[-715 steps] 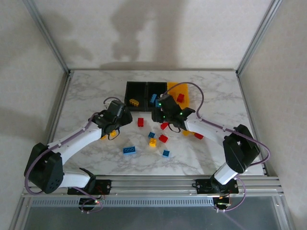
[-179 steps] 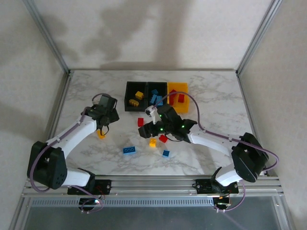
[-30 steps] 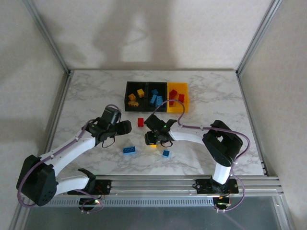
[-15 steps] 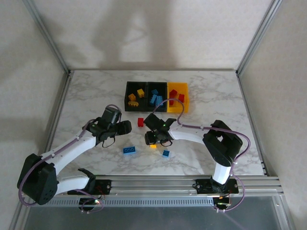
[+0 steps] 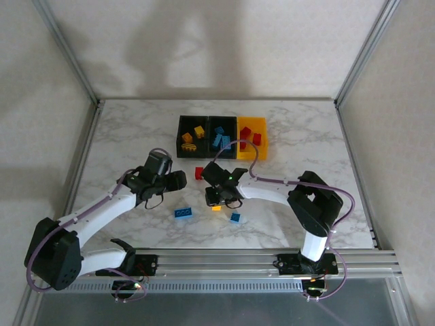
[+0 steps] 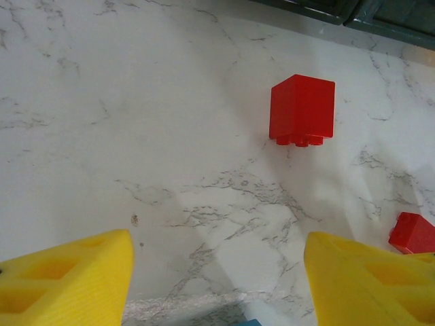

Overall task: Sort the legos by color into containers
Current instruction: Pick up the lego from the bottom-center of the table, then place the lego in the container.

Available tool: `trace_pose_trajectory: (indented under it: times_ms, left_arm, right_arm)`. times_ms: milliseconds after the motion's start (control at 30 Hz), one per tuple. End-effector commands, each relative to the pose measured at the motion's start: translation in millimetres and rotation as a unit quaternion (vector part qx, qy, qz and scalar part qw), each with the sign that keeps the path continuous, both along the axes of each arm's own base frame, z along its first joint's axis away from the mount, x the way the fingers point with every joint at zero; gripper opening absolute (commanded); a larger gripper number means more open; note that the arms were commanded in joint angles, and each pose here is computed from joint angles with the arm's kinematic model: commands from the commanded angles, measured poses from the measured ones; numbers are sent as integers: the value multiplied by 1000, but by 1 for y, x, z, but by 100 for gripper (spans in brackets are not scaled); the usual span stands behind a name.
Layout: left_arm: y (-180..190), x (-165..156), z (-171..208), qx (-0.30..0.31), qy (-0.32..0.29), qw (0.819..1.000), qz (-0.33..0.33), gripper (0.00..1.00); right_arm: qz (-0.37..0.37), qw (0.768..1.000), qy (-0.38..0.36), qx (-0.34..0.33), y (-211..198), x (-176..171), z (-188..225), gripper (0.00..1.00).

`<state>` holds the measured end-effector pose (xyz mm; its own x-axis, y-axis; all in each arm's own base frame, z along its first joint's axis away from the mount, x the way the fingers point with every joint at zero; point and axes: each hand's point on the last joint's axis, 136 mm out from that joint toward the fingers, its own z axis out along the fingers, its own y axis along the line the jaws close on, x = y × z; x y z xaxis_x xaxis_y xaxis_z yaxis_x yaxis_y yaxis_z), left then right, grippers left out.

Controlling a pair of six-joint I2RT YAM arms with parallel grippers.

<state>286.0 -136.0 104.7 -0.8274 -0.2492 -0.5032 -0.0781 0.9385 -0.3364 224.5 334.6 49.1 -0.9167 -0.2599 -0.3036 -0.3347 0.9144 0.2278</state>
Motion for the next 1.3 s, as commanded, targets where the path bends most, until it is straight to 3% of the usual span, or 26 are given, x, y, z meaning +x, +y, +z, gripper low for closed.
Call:
trace_pose_trajectory:
  times_ms: [0,333,733,1100,1267]
  left_arm:
    - [7,2,9,-14,-16,1000,21,67]
    - [22,11,29,-53,-33,996,65,69]
    - [22,12,33,-64,-35,995,70,69]
    - [22,12,28,-64,-30,995,70,69]
    - [21,12,24,-66,-26,995,71,69]
  right_arm:
    - [1,999,-41,9,10,25,28,25]
    - [-3,988,-139,67,42,132,109,26]
    - [-31,982,-173,67,66,239,107,27]
    - [-39,982,-177,60,72,269,77,29]
    - [-40,981,-178,63,73,271,75,40]
